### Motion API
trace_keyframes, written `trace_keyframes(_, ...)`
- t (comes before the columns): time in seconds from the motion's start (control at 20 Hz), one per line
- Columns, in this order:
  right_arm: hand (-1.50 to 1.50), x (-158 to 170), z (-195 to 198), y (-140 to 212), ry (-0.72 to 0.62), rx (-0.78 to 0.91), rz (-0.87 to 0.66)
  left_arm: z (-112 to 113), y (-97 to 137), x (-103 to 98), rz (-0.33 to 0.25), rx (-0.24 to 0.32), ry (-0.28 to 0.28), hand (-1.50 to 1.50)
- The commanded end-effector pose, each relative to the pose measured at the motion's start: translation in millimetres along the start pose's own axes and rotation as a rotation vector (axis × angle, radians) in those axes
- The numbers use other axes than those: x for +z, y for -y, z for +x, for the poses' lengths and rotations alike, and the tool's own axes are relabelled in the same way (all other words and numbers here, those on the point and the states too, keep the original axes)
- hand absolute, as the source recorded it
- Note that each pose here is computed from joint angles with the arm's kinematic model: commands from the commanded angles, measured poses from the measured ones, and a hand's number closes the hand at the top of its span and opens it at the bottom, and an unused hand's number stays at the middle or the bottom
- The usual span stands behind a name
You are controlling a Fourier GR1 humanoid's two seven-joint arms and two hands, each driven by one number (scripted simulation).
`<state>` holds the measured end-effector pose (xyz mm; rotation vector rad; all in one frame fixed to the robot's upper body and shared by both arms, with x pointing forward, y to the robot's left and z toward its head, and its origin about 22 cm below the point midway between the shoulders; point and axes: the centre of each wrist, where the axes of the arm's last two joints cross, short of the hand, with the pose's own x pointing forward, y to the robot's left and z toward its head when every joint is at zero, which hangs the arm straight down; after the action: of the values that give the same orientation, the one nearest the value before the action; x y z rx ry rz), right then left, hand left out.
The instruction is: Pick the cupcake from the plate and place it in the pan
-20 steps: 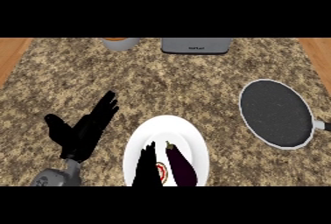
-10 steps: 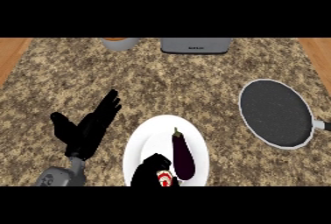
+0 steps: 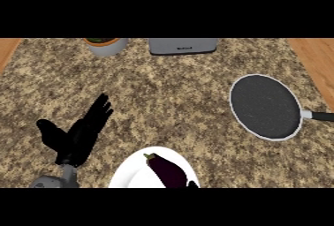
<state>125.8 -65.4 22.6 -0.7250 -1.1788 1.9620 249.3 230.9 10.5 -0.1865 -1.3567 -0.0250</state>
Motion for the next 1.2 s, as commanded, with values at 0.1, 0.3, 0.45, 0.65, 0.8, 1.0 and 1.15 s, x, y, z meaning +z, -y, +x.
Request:
trace_keyframes(0.1, 1.5, 56, -50, 15, -0.083, -0.187, -0.334, -3, 6, 5, -0.013, -0.001, -0.011, 0.0)
trace_keyframes(0.3, 1.5, 93, -58, 23, -0.065, -0.306, -0.546, -1, 2, 4, 0.0, -0.015, 0.011, 0.0)
trace_keyframes(0.45, 1.5, 116, -65, 33, -0.065, -0.465, -0.648, -13, 8, 8, -0.012, 0.005, -0.007, 0.0)
trace_keyframes(0.65, 1.5, 140, -70, 43, -0.07, -0.683, -0.727, -11, 10, 6, -0.038, -0.007, 0.003, 0.0)
trace_keyframes(0.8, 1.5, 145, -75, 31, -0.084, -0.757, -0.749, -2, 11, 5, -0.035, -0.011, -0.011, 0.0)
trace_keyframes(1.0, 1.5, 135, -92, 14, -0.164, -0.818, -0.771, 1, 12, 1, -0.065, -0.019, 0.017, 0.0)
trace_keyframes(1.15, 1.5, 124, -130, 0, -0.228, -0.729, -0.8, -12, 29, -2, -0.073, -0.022, 0.016, 0.0)
